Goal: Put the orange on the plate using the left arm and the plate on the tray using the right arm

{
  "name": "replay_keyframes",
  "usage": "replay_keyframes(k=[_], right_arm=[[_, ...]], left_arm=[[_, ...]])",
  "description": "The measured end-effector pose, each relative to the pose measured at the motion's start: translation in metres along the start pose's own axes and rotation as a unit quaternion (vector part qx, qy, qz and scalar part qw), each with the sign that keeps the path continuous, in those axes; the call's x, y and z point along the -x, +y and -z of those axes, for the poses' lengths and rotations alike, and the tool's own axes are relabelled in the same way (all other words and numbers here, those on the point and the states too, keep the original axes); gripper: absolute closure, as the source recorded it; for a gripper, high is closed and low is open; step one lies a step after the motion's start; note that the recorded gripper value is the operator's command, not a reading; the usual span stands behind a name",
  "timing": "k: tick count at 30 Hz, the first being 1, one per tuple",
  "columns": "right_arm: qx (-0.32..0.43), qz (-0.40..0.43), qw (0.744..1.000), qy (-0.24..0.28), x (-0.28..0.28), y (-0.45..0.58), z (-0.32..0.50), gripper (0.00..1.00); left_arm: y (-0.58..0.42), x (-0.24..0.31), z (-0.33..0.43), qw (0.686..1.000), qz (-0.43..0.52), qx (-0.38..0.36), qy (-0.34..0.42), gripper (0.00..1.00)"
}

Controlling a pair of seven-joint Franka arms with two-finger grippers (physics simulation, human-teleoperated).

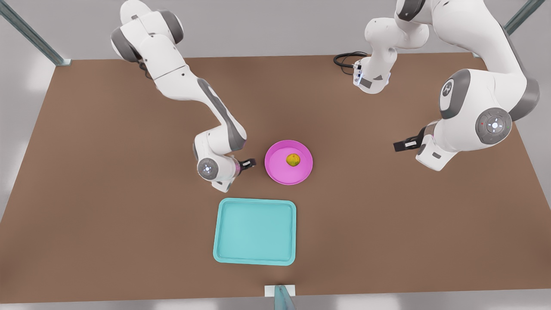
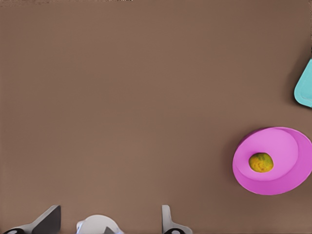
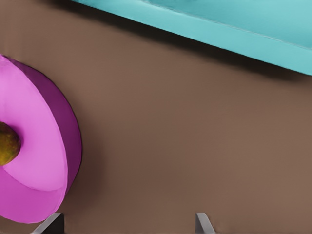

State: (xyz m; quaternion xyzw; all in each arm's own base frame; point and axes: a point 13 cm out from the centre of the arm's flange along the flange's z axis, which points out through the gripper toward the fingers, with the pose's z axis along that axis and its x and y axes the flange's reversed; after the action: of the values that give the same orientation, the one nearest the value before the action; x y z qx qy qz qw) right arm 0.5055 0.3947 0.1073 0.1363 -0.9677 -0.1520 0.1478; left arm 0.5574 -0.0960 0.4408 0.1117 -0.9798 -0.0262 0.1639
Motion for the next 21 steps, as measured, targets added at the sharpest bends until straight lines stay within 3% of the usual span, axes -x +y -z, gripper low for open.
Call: replay_keyframes(k=[8,21], right_arm=[[0.037,-0.042,0.998,-0.032,0.022,0.029,-0.025,0.0],[0.046,-0.054,0.997,-0.027,0.019,0.06,-0.055,0.0]], left_arm=[[0.018,-0.003,0.036,0.999,-0.018,-0.011,-0.037,0.0],[0.024,-0.003,0.033,0.999,-0.044,-0.009,-0.031,0.0]])
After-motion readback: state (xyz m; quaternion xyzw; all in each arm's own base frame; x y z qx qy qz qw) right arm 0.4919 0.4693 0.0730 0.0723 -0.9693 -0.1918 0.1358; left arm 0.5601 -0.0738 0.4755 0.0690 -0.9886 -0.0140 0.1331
